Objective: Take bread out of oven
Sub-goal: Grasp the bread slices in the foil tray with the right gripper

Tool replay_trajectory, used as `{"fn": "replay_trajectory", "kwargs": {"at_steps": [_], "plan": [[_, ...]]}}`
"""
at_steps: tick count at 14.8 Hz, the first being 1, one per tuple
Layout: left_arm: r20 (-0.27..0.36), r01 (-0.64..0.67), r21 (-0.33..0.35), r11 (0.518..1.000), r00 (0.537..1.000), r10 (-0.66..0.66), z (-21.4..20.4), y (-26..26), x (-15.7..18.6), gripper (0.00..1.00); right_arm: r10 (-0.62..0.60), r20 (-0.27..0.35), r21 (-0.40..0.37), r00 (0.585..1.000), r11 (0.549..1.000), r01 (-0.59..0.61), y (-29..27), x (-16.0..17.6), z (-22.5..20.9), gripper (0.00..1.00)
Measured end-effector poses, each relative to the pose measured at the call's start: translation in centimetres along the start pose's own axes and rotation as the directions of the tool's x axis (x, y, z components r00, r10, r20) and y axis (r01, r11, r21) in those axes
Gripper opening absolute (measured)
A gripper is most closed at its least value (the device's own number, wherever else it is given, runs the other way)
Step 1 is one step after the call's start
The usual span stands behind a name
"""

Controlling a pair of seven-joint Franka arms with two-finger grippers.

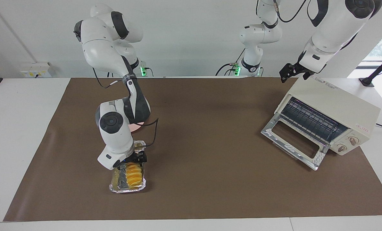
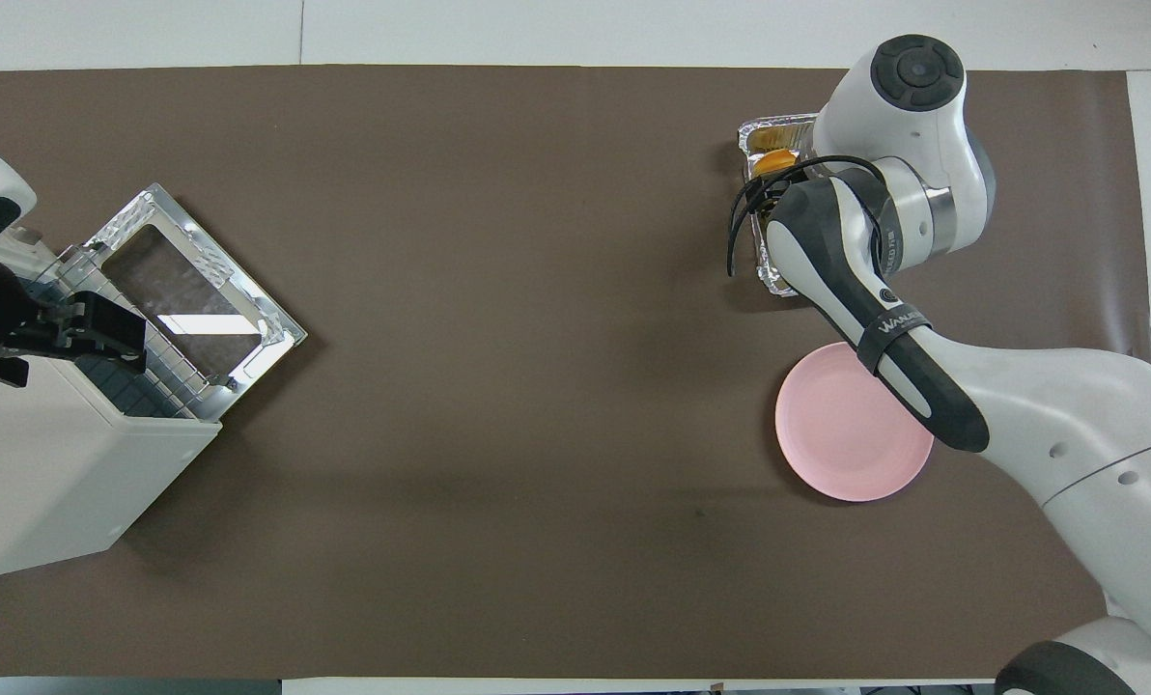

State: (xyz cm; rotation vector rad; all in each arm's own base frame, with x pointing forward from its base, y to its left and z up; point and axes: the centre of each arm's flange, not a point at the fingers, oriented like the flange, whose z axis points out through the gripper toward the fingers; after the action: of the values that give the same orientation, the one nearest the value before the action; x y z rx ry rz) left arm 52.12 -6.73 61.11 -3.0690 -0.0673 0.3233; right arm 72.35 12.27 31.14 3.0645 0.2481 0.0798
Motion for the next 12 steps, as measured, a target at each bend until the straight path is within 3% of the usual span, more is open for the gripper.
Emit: {"fn": "replay_trajectory", "kwargs": {"at_steps": [3, 4, 8, 11, 12], "plan": [[0.0, 0.0, 0.0, 1.0, 1.0, 0.0, 0.0, 0.0, 0.0, 1.0, 0.008, -0.018, 0.004, 1.0, 1.0, -0.008, 0.1, -0.3, 1.1, 1.0], [0.0, 0.0, 0.0, 1.0, 1.0, 0.0, 0.0, 0.0, 0.0, 1.0, 0.01, -0.017, 0.003, 1.0, 1.0, -0.01, 0.2, -0.3, 1.2, 0.93], [0.0, 0.0, 0.0, 1.0, 1.0, 0.0, 0.0, 0.0, 0.0, 1.0, 0.013, -0.022, 0.002, 1.0, 1.0, -0.013, 0.4, -0.3, 1.0, 0.48], [0.0, 0.0, 0.0, 1.0, 1.0, 0.0, 0.0, 0.0, 0.0, 1.0, 0.022, -0.023, 0.0, 0.999, 1.0, -0.022, 0.9, -0.3, 0.4, 0.22], [0.0, 0.0, 0.0, 1.0, 1.0, 0.0, 0.0, 0.0, 0.0, 1.0, 0.025, -0.02, -0.002, 0.999, 1.0, -0.025, 1.1, -0.3, 0.2, 0.19]]}}
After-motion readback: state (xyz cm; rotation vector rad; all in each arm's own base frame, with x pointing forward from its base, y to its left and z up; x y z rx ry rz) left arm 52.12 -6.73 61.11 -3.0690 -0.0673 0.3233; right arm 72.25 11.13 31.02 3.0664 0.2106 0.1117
